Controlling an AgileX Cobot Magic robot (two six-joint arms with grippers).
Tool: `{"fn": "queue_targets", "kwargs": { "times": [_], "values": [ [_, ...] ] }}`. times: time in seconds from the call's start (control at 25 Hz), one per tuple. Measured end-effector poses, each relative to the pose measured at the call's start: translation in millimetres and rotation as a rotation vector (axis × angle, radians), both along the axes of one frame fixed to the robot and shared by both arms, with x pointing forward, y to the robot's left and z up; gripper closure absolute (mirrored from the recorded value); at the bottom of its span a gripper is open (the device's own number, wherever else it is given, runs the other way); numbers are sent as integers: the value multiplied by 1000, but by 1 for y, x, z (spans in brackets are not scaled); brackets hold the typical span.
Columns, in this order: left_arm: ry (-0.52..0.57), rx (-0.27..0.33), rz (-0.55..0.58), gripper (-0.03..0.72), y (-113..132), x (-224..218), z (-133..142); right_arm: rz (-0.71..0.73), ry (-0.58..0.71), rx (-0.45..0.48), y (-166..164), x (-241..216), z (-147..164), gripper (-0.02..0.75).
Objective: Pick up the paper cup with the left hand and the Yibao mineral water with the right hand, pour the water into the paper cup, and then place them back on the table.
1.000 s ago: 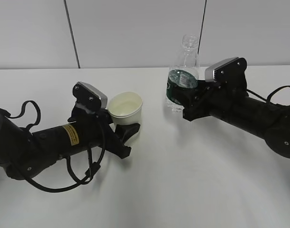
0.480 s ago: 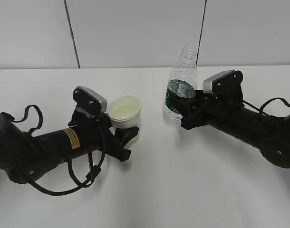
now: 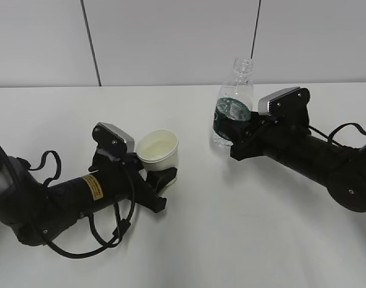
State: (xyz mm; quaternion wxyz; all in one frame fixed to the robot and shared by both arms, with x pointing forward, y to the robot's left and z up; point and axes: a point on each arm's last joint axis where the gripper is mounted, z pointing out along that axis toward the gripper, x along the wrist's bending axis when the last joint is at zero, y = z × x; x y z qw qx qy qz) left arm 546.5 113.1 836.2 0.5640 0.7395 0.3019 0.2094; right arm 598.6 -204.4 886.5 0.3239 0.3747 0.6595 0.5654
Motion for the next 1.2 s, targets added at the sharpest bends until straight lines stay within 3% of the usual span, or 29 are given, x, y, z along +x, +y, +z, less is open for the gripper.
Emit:
{"fn": "queue_targets", "kwargs": {
  "times": [0.36,0.72,1.2],
  "values": [
    [-6,-12,1,261,0,0,-1,9,29,-61,0,-1,-10,366],
    [-10,4,-5,138,0,0,-2,36,30,-81,1,-2,-11,366],
    [-11,29,-3,128,17,1,-1,46,42,-97,2,-3,-13,366]
  ]
}}
